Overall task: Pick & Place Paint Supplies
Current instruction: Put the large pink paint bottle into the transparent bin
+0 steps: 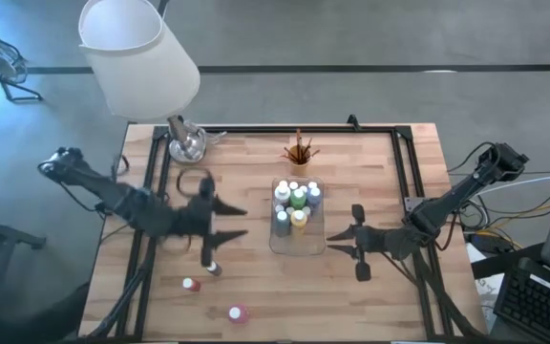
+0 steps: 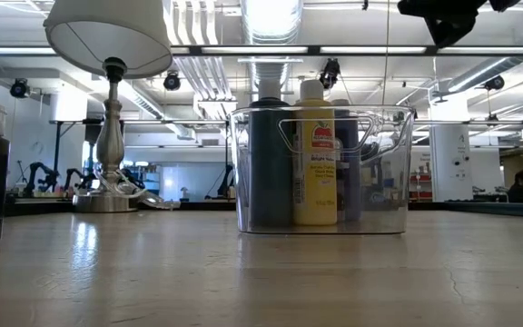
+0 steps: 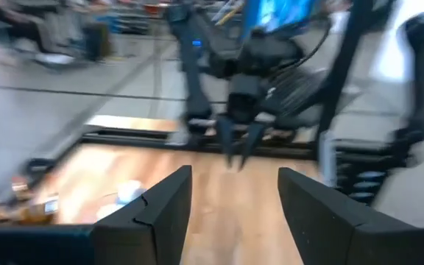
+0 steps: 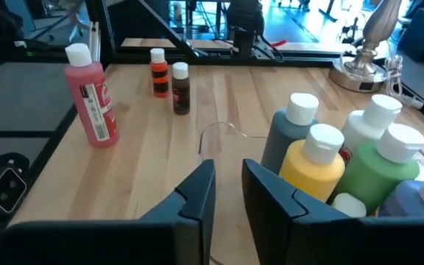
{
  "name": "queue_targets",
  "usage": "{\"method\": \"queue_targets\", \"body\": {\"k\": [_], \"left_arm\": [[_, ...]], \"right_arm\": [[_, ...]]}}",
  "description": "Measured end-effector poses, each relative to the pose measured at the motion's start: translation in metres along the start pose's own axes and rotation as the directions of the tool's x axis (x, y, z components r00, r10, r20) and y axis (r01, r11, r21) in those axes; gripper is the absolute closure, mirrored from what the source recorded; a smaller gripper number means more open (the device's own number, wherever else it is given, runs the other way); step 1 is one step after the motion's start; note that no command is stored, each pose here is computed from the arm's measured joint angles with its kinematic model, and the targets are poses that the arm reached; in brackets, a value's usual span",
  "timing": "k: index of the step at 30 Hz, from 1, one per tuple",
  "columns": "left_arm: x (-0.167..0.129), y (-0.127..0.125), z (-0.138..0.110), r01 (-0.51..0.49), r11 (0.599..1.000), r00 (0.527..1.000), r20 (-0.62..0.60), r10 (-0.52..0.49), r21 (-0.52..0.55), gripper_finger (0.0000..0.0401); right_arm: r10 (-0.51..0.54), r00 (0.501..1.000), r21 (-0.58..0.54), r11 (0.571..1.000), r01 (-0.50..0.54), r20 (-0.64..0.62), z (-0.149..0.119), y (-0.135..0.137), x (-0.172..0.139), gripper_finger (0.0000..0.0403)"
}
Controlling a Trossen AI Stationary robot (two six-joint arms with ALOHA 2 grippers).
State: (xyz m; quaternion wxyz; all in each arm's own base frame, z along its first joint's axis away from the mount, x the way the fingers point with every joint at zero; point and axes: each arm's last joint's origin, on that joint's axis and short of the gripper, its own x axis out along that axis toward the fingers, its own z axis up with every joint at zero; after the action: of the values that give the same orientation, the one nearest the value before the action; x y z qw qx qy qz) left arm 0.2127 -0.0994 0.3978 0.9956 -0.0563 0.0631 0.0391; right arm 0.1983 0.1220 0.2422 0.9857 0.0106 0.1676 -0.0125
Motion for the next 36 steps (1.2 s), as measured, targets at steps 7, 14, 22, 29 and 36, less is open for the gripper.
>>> {"method": "queue_targets", "body": {"k": [7,14,22,29,36], "left_arm": [[-0.024,-0.069,-0.03,-0.051,0.995,0.999,-0.009,0.052,0.087,0.0208],[-0.04,-0.118,-0.067,0.02,0.997,0.998,-0.055,-0.016,0.079,0.0208],[-0.039,-0.156,-0.116,0.066,0.99,0.989,-0.136,-0.05,0.122,0.0208],[-0.048,-0.181,-0.152,0.117,0.989,0.976,-0.196,-0.097,0.095,0.0208],[-0.054,-0.194,-0.178,0.163,0.987,0.949,-0.274,-0.159,-0.006,0.0208]], "right_arm": [[-0.001,1.0,0.006,1.0,0.001,0.0,0.0,0.0,0.0,0.0343],[0.001,1.0,0.026,1.0,-0.001,0.008,0.001,0.0,0.0,0.032],[0.001,1.0,0.036,0.999,-0.001,0.009,0.001,0.0,0.0,0.0295],[0.001,1.0,0.042,0.999,-0.001,0.009,0.001,0.0,0.0,0.0281],[0.001,1.0,0.066,0.998,-0.001,0.01,0.001,0.0,0.0,0.027]]}}
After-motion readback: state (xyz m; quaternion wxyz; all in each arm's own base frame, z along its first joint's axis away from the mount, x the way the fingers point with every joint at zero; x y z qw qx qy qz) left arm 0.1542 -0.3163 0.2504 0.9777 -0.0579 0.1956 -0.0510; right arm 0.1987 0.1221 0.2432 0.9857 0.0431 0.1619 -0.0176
